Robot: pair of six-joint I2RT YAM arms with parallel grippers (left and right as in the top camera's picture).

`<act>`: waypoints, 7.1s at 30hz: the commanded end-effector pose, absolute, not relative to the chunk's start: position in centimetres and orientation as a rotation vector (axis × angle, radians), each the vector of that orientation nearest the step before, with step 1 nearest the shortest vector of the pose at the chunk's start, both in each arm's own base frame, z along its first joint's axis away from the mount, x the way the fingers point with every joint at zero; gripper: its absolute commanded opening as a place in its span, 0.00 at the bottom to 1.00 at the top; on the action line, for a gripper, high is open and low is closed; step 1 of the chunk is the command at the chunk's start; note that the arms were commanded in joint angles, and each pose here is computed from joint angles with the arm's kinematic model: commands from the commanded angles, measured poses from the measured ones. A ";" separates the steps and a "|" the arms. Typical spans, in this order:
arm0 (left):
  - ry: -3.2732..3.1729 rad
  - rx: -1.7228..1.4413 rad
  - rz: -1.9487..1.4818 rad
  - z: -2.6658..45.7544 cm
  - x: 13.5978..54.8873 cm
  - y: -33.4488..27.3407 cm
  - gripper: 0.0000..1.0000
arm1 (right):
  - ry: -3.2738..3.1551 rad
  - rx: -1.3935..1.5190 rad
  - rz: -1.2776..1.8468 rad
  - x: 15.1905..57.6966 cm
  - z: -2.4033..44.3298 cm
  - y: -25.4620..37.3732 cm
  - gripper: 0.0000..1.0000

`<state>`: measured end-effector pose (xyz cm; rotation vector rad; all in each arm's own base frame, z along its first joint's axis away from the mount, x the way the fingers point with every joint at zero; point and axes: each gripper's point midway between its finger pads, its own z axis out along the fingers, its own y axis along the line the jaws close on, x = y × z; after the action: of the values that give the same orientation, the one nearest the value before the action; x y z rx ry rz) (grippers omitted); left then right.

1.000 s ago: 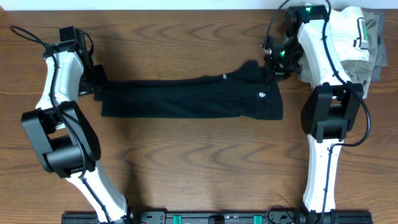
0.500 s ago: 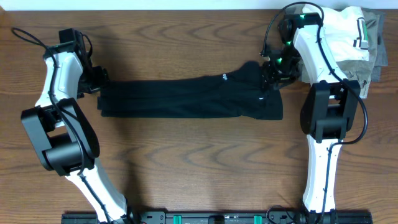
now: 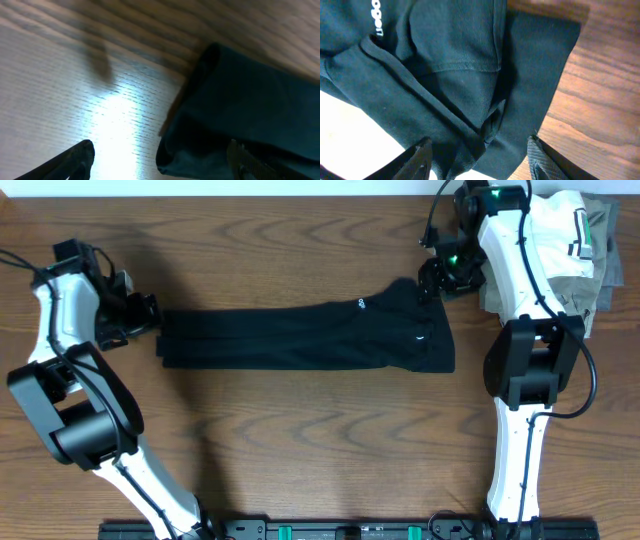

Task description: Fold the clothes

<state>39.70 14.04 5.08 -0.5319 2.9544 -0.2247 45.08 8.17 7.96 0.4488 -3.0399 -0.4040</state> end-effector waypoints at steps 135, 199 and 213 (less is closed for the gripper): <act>2.857 0.426 -0.113 7.2 39.6 -9.6 0.98 | -3.103 0.362 -0.507 46.0 10.3 8.7 0.57; 2.590 0.075 -0.074 20.1 40.3 -1.7 0.98 | -2.771 0.036 -1.427 42.1 1.5 14.4 0.01; 2.589 0.075 -0.072 20.1 40.3 -1.7 0.98 | -3.079 -0.033 -1.173 42.9 9.3 7.4 0.01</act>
<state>40.09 -1.99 18.91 0.0950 2.6175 -0.0849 42.77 8.06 7.07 -0.0430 -3.0071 -1.2181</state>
